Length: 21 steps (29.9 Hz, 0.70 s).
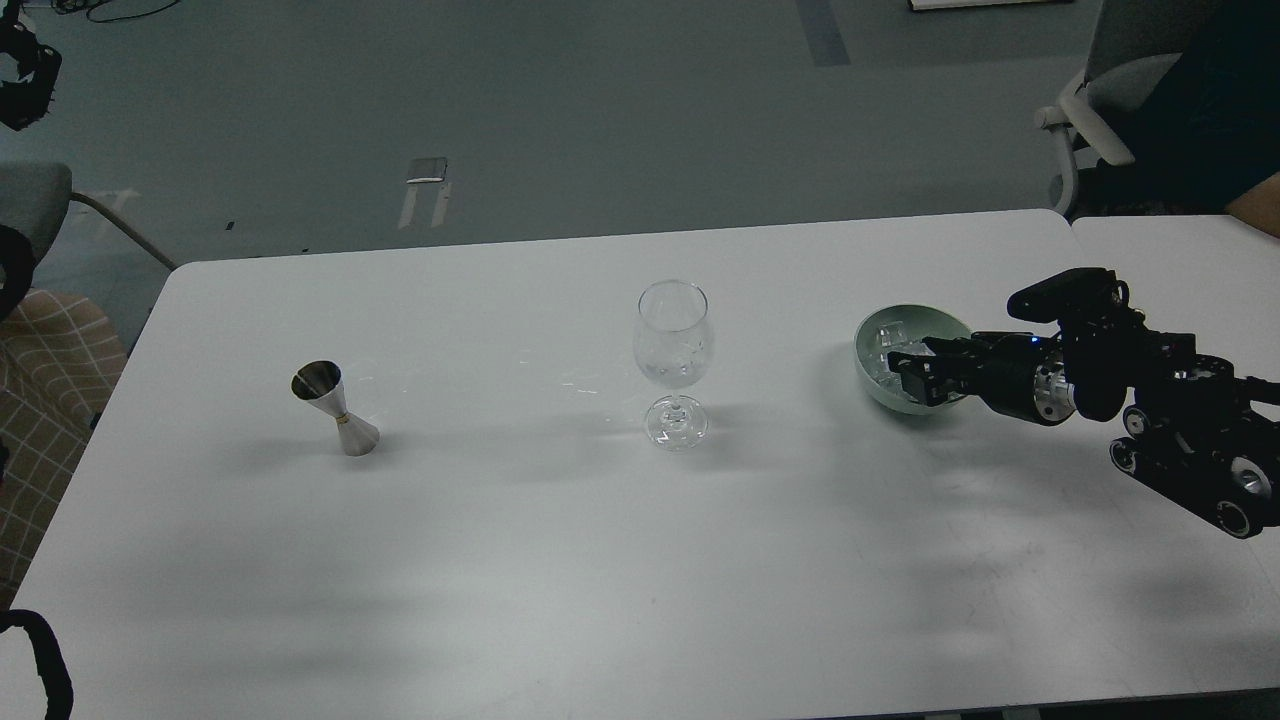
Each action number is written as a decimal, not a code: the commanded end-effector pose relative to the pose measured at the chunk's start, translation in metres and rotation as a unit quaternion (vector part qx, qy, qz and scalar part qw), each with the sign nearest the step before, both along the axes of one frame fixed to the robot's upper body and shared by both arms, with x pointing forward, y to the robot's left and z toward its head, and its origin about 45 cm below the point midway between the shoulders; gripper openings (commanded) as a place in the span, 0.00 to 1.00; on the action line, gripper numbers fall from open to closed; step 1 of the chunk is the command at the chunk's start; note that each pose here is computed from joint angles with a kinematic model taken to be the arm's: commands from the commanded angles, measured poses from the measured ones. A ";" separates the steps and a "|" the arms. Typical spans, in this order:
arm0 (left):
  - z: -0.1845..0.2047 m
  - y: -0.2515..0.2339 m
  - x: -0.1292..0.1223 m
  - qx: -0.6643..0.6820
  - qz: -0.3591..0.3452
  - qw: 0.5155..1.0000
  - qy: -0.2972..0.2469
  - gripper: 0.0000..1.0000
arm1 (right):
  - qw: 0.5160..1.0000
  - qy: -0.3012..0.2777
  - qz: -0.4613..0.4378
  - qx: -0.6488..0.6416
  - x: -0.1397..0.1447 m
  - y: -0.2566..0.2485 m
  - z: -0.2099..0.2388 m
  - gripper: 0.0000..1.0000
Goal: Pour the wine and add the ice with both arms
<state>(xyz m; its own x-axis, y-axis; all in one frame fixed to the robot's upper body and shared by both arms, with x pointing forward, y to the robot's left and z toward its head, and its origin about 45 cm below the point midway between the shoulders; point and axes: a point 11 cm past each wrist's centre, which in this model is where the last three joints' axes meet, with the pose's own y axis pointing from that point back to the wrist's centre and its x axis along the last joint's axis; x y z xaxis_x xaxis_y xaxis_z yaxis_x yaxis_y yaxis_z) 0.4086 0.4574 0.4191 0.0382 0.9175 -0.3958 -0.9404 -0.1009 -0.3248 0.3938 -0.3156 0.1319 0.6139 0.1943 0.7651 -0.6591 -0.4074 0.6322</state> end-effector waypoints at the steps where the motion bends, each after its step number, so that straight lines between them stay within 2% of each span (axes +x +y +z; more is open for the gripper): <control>1: 0.000 0.000 0.000 0.000 0.000 1.000 0.000 0.98 | 1.000 0.000 -0.001 -0.001 0.000 -0.002 0.000 0.25; 3: 0.000 0.000 0.000 0.000 0.001 1.000 0.000 0.98 | 1.000 0.000 -0.001 -0.001 0.000 -0.002 0.001 0.19; 10: 0.001 -0.001 0.000 -0.001 0.000 1.000 -0.001 0.98 | 1.000 -0.015 -0.009 -0.008 0.005 -0.017 0.017 0.15; 17: 0.000 -0.001 0.000 -0.002 0.000 1.000 0.000 0.98 | 0.998 -0.060 0.002 -0.014 0.011 -0.036 0.073 0.15; 21: 0.000 -0.002 0.001 -0.004 -0.001 1.000 -0.001 0.98 | 0.996 -0.086 0.024 -0.004 0.010 -0.028 0.105 0.15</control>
<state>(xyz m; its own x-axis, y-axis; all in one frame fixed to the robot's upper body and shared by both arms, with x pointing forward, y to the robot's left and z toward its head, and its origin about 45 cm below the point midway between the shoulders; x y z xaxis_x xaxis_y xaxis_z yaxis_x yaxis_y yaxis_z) 0.4091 0.4558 0.4187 0.0390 0.9154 -0.4007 -0.9403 -0.1021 -0.3248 0.4047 -0.3487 0.2151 0.5013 0.2227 0.8361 -0.7310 -0.4081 0.5469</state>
